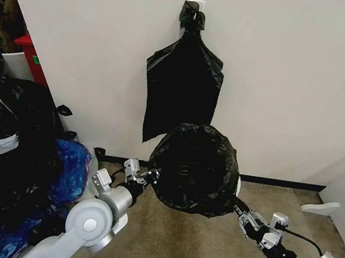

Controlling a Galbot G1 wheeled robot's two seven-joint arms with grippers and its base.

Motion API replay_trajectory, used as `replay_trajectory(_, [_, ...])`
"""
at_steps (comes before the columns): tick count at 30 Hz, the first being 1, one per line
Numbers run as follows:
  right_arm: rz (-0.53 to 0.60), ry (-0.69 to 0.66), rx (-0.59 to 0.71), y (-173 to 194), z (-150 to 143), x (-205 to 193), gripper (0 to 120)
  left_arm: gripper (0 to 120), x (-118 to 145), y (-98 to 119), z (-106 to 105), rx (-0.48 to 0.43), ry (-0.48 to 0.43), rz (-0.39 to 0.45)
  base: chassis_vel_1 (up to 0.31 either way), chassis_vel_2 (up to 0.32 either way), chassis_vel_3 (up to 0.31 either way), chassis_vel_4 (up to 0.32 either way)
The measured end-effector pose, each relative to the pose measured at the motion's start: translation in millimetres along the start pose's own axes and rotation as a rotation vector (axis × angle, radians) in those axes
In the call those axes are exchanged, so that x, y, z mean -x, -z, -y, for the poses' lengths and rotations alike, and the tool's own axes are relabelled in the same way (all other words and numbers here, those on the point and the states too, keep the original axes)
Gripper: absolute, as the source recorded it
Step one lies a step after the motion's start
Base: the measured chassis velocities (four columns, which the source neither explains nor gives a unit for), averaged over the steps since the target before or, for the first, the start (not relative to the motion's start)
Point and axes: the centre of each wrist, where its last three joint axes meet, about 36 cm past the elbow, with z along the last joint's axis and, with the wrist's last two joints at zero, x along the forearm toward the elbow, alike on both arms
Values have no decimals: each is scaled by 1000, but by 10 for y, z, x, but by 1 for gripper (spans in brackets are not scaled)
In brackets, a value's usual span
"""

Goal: Place the garbage bag over the trash bin.

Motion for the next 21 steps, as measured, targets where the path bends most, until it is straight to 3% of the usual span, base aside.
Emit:
replay_trajectory(9, [60,-9,-117,79,-291,-42,62,1,52,-4,-58,56,62,34,0,0,0,0])
replay_trajectory(10, [86,-19,-131,171,-464,-35,69,1,71,-21,-83,65,80,36,0,0,0,0])
replay_trajectory(16, [147,-70,-189,419,-869,35,89,1,131,-93,-151,122,123,50,0,0,0,0])
replay_trajectory(17, [142,-98,-193,465,-942,74,95,1,151,-108,-175,153,134,61,0,0,0,0])
replay_trajectory(21, [20,-180,-206,632,-1055,407,98,1,276,-122,-218,279,151,91,0,0,0,0])
